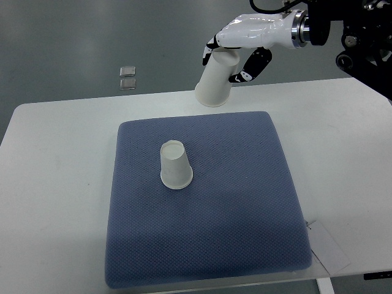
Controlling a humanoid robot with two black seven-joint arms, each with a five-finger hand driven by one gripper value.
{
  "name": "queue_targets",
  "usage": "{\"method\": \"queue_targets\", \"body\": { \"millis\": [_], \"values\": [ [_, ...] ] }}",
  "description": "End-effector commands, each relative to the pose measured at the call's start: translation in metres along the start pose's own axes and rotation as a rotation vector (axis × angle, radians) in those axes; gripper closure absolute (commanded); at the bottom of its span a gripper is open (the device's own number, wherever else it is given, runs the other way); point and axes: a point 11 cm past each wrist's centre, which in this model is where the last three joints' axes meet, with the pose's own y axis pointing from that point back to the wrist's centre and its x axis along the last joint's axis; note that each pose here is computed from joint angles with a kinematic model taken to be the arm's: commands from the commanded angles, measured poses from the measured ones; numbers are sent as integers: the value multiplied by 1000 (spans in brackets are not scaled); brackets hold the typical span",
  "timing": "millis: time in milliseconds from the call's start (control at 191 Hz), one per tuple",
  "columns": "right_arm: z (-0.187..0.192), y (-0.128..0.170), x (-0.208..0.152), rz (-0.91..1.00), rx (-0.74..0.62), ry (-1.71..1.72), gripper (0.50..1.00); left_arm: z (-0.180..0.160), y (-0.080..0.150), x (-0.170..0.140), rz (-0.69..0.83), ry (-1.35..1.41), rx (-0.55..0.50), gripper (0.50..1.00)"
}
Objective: Stack paper cups
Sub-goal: 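Lift the cup with the right hand and carry it over the pad cup, then lower the held cup onto the upside-down cup on the pad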
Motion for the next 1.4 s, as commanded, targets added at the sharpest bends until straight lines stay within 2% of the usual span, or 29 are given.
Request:
{"method": "queue_targets", "body": {
  "millis": [0,729,1395],
  "values": [
    [-19,-10,7,-6,49,18,951,0,0,0,0,0,0,500],
    [-90,-58,-12,-82,224,10,946,0,0,0,0,0,0,500],
    [-90,-65,-40,-137,206,49,930,0,0,0,0,0,0,500]
  ]
}}
